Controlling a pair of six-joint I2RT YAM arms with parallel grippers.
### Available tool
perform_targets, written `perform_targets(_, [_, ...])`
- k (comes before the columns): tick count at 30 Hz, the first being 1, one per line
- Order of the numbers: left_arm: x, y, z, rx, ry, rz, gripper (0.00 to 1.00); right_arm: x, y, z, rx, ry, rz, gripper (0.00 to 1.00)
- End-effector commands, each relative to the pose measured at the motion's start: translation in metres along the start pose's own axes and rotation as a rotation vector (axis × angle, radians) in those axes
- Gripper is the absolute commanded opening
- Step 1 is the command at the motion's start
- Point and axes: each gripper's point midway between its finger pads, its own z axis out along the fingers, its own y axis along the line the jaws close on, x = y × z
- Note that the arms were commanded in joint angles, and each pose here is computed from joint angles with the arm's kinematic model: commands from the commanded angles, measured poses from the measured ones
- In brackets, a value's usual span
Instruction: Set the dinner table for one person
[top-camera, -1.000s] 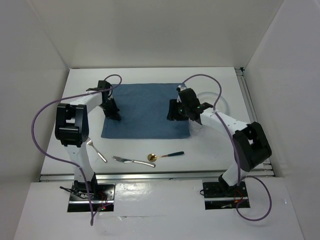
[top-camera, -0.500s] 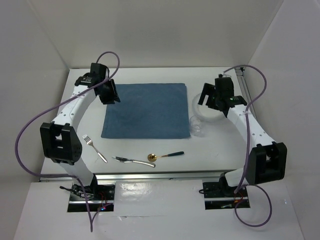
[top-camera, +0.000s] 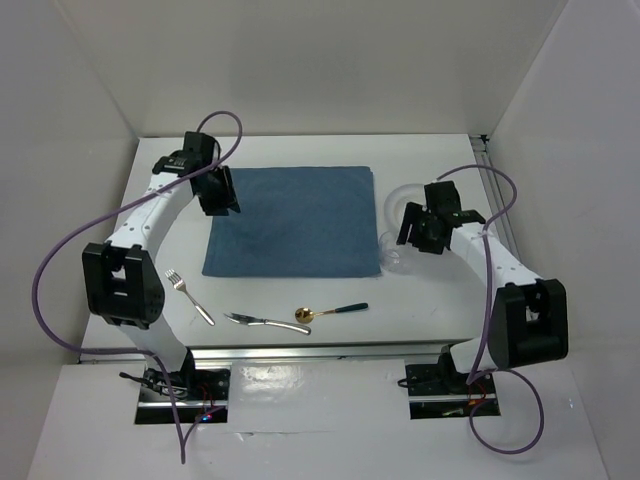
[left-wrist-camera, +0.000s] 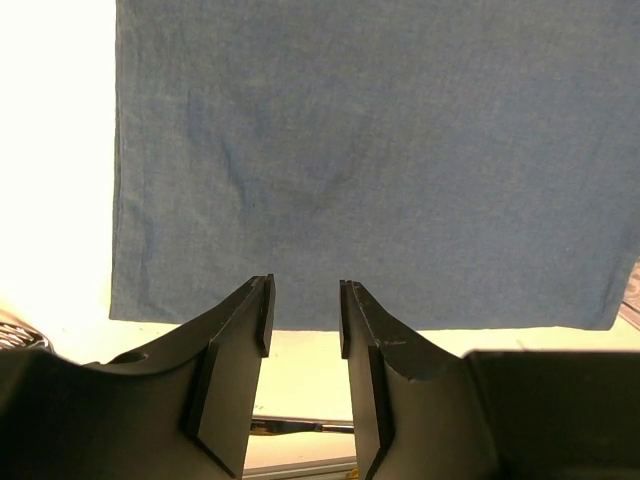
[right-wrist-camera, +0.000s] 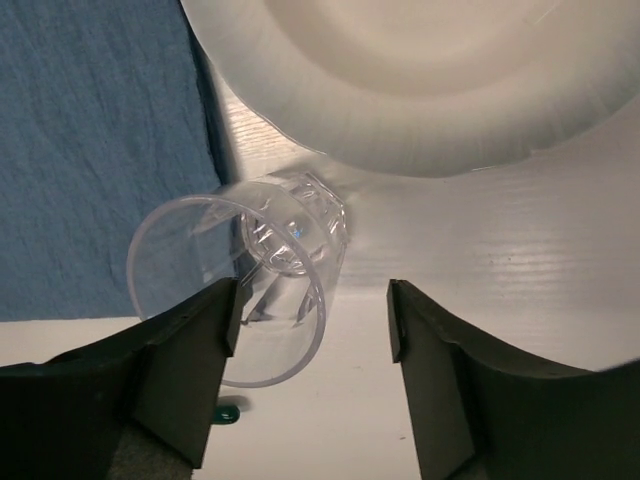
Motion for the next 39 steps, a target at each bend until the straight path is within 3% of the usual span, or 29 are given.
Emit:
perform_targets(1, [0.002,0.002,0.008,-0.002,0.011,0.011,0.48,-0.011,0.006,0.007,-0.034,-0.042,0.024,0.69])
perform_targets(4, [0.006,0.000,0.020,-0.007,0.035,0.009,0.48,-0.011,0.008,0.015,-0.037,-0.026,0.034,0.50])
perform_targets(5, [0.008,0.002,0.025,-0.012,0.047,0.008,0.48,-0.015,0.010,0.013,-0.041,-0.035,0.033,0.40])
perform_targets(6, [0.014,-0.001,0.036,-0.016,0.072,0.009,0.48,-0.019,0.012,0.012,-0.046,-0.045,0.033,0.20])
perform_targets(9, [0.017,-0.005,0.057,-0.076,0.077,0.009,0.48,-0.035,0.012,0.001,-0.033,-0.098,0.033,0.00])
perform_targets(14, [0.035,-0.015,0.114,-0.093,0.159,-0.028,0.45,-0.070,0.025,-0.029,-0.058,-0.191,0.024,0.00])
perform_targets(19, [0.057,-0.033,0.141,-0.084,0.218,0.010,0.45,-0.117,0.054,-0.047,-0.126,-0.279,0.013,0.00])
perform_targets(27, [0.081,-0.045,0.154,-0.056,0.268,0.026,0.42,-0.169,0.097,-0.002,-0.149,-0.277,0.023,0.00])
perform_targets(31, [0.091,-0.049,0.156,-0.066,0.284,0.048,0.42,-0.177,0.112,0.040,-0.089,-0.239,0.037,0.00])
perform_targets(39, [0.063,-0.048,0.120,-0.108,0.200,0.089,0.45,-0.198,0.130,0.074,-0.052,-0.263,0.033,0.00])
